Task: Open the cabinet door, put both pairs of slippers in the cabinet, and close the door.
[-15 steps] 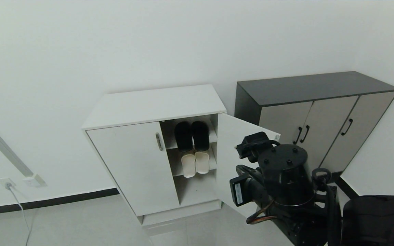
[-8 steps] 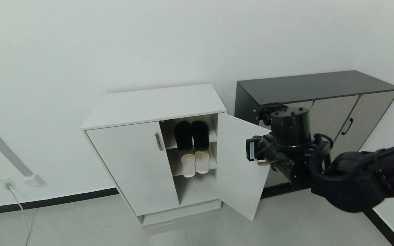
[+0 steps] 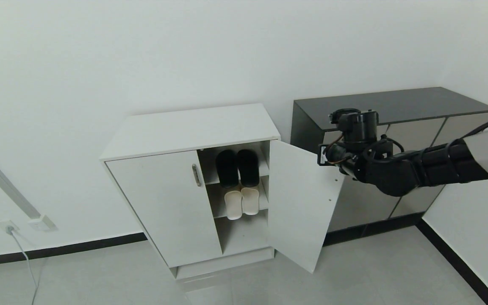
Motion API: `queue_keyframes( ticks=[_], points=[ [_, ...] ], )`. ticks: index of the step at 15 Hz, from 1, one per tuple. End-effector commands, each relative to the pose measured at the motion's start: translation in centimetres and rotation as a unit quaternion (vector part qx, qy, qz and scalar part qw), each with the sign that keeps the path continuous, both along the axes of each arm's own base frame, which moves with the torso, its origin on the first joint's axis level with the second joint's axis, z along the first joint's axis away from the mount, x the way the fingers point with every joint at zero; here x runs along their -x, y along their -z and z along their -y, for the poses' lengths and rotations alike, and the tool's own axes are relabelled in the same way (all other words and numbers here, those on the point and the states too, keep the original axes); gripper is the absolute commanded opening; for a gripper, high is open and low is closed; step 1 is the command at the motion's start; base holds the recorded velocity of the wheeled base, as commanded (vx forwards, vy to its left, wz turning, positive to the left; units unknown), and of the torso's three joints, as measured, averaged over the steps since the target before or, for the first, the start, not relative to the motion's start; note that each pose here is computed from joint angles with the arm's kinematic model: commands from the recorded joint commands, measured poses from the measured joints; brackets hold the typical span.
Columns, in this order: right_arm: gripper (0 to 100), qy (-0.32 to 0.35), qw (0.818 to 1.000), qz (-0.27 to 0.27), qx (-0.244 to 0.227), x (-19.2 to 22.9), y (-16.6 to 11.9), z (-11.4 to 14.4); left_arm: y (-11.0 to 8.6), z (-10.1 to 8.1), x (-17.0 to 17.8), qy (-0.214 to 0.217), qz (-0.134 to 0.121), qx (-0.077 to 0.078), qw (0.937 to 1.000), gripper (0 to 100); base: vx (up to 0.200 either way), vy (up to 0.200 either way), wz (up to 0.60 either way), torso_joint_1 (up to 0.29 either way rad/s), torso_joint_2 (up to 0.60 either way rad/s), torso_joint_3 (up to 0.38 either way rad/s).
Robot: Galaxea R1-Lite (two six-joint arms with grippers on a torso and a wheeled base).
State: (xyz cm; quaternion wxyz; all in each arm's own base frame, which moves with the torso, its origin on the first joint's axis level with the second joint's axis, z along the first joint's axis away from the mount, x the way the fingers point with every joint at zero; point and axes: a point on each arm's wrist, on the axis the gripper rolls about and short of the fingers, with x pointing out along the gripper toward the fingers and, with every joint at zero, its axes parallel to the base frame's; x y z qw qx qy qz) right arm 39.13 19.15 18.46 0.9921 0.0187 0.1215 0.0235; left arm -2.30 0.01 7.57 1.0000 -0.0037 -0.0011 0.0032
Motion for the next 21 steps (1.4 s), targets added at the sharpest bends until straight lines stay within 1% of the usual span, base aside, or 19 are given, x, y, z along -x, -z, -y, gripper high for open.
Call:
queue_keyframes(
  ticks=[1, 6, 12, 18, 20, 21],
  points=[
    [0, 0.01, 1.0, -0.019, 0.004, -2.4, 2.5, 0.9, 0.0, 0.0, 0.0, 0.0, -0.001, 0.0, 1.0, 0, 0.0, 0.0, 0.0, 0.0, 0.0, 0.0],
    [0, 0.039, 0.999, -0.003, -0.014, -6.5, 3.7, 2.7, 0.0, 0.0, 0.0, -0.001, -0.001, 0.0, 1.0, 0, 0.0, 0.0, 0.0, 0.0, 0.0, 0.0],
    [0, 0.049, 0.999, -0.014, -0.011, -7.9, 5.1, 3.4, 0.0, 0.0, 0.0, -0.001, 0.0, 0.0, 1.0, 0, 0.0, 0.0, 0.0, 0.0, 0.0, 0.0],
    [0, 0.048, 0.998, -0.032, -0.003, -7.5, 5.2, 3.3, 0.0, 0.0, 0.0, 0.0, 0.0, 0.0, 1.0, 0, 0.0, 0.0, 0.0, 0.0, 0.0, 0.0],
    [0, 0.035, 0.999, -0.037, -0.007, -6.2, 4.7, 2.3, 0.0, 0.0, 0.0, 0.0, 0.0, 0.0, 1.0, 0, 0.0, 0.0, 0.0, 0.0, 0.0, 0.0],
    [0, 0.022, 0.999, -0.04, -0.009, -5.0, 4.2, 1.3, 0.0, 0.0, 0.0, 0.0, -0.001, 0.0, 1.0, 0, 0.0, 0.0, 0.0, 0.0, 0.0, 0.0]
  ],
)
